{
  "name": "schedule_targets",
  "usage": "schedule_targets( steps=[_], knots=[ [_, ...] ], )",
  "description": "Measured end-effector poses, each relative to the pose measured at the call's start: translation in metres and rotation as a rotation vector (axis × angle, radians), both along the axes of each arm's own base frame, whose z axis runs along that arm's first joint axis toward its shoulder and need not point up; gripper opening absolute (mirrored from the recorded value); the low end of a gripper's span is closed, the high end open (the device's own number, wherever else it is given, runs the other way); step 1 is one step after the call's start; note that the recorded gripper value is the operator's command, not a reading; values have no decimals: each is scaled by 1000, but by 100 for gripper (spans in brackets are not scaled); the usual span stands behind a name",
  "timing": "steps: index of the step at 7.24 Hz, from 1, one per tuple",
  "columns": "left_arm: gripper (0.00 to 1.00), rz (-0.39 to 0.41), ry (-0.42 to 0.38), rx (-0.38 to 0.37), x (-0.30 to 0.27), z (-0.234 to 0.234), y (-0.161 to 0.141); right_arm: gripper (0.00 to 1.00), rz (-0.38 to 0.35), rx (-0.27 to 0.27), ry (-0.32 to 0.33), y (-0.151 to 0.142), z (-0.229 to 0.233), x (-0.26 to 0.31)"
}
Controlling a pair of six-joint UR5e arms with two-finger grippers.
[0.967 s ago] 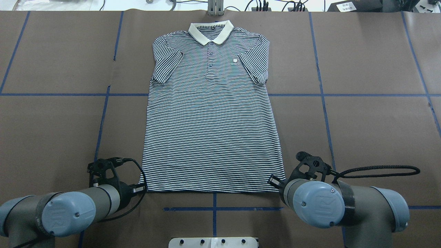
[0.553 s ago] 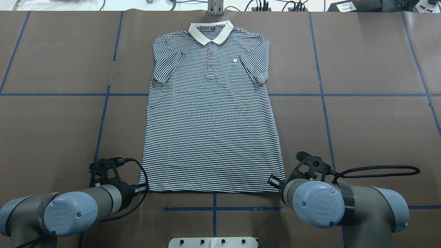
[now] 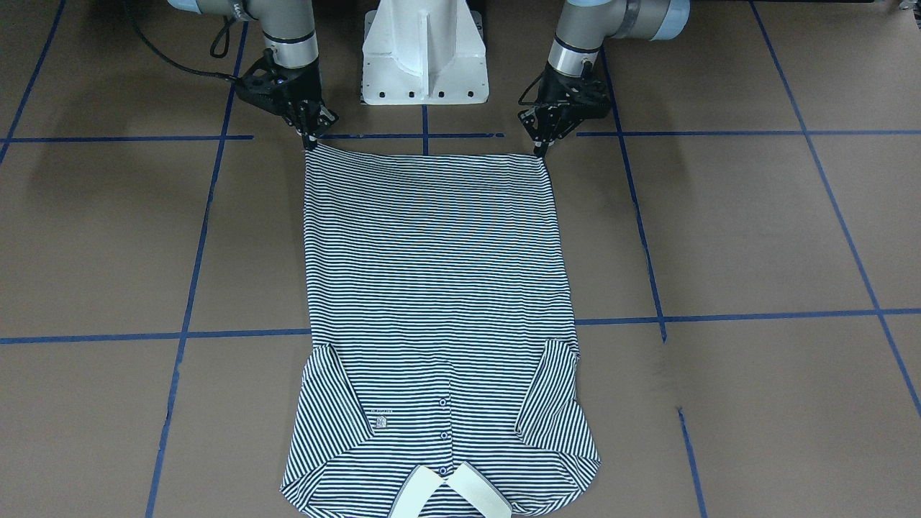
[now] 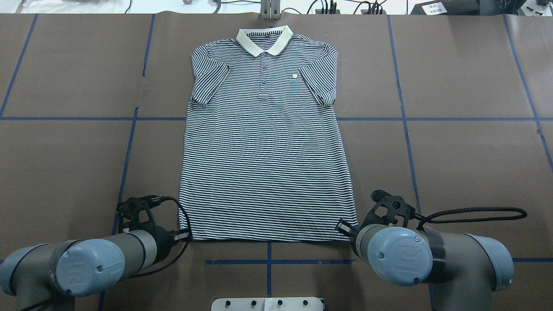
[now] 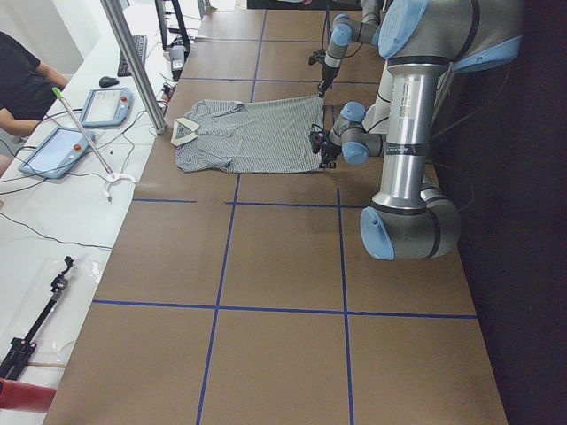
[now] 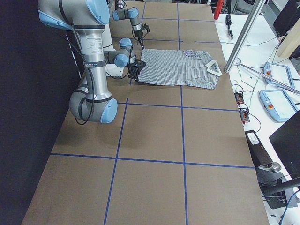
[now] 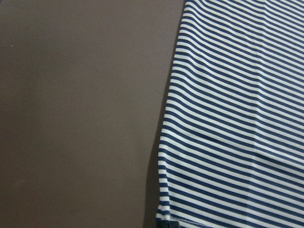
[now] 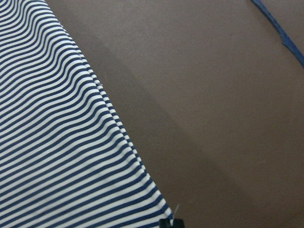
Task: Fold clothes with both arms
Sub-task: 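Lift the hem with both grippers and fold it toward the collar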
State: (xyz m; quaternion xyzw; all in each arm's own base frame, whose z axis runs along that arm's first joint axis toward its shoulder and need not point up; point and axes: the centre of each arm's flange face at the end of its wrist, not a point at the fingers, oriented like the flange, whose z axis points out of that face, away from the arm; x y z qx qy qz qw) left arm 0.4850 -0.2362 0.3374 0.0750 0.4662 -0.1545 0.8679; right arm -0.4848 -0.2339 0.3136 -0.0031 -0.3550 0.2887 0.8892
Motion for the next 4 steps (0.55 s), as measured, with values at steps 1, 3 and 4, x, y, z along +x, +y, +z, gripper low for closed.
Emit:
schedule_targets(
  steps=[1,3,4],
  knots=[
    [0,-4,27,1,-9,-16,0,0,1,1,-5,1,-1,7],
    [0,-14,54,-24,-32,-51,9,0,-3,-1,-6,10,5,41],
    [0,-17,67,-62,-40,-65,21,0,-16,-1,-12,19,4,52]
  ],
)
